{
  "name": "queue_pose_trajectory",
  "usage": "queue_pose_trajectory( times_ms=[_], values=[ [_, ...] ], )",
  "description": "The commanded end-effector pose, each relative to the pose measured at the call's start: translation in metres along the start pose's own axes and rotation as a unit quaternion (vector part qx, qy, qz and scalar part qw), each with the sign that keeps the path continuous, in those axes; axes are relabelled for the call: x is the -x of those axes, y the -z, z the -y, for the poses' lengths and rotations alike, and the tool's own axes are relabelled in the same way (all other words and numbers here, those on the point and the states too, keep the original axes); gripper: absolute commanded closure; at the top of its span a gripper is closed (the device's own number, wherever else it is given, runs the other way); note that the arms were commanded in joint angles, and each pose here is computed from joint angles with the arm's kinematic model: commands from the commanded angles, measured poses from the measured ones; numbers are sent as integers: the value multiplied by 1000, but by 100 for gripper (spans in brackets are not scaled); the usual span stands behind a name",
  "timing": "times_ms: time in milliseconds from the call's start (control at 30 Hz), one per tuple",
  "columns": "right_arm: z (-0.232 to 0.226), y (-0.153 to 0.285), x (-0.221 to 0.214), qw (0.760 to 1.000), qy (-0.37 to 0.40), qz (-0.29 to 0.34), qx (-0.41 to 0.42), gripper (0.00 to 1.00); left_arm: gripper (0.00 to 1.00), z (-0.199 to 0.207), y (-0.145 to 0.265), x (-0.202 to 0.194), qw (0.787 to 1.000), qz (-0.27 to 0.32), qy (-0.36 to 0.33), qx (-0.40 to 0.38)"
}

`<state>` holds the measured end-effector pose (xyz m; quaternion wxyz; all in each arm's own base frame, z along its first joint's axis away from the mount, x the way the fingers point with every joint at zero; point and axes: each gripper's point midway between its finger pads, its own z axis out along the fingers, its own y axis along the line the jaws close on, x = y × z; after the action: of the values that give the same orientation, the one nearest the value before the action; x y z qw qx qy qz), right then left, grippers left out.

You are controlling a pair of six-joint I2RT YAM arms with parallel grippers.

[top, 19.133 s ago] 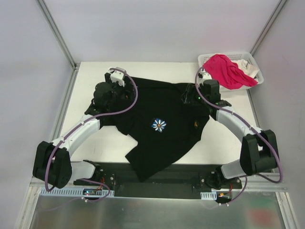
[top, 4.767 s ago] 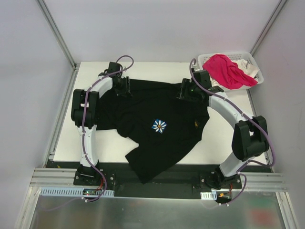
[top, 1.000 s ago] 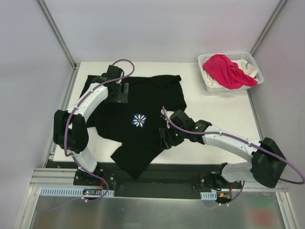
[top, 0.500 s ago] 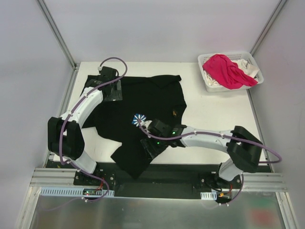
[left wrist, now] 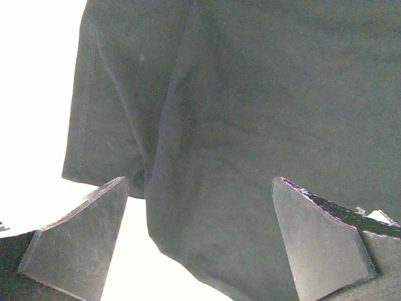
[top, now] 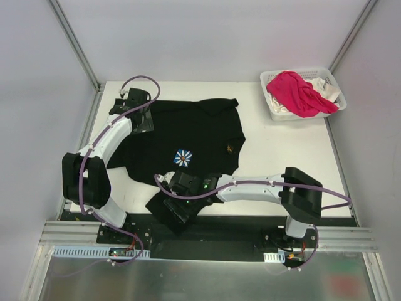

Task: Fold and stack the t-shirts
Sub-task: Grap the side of the flattened tshirt closest away from the robot with both arms

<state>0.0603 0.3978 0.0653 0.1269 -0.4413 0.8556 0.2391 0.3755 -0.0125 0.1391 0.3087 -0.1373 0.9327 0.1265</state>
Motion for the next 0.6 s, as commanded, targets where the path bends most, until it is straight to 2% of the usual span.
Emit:
queue_pose_trajectory(
  times_ms=[0, 233, 433, 567],
  values=[
    [9, 11, -10, 1000, 5, 2, -24, 37, 2, -13, -1, -7, 1000, -8, 5, 21],
    [-4, 0, -45, 999, -20, -27, 38, 36, 2, -11, 0, -6, 1000, -5, 14, 18],
    [-11, -9, -49, 998, 7, -64, 9, 37, 3, -7, -1, -3, 1000, 1, 18, 12],
    [-24, -10, -33, 997, 32, -66, -1, 36, 3, -5, -3, -2, 1000, 0, 18, 10]
  ],
)
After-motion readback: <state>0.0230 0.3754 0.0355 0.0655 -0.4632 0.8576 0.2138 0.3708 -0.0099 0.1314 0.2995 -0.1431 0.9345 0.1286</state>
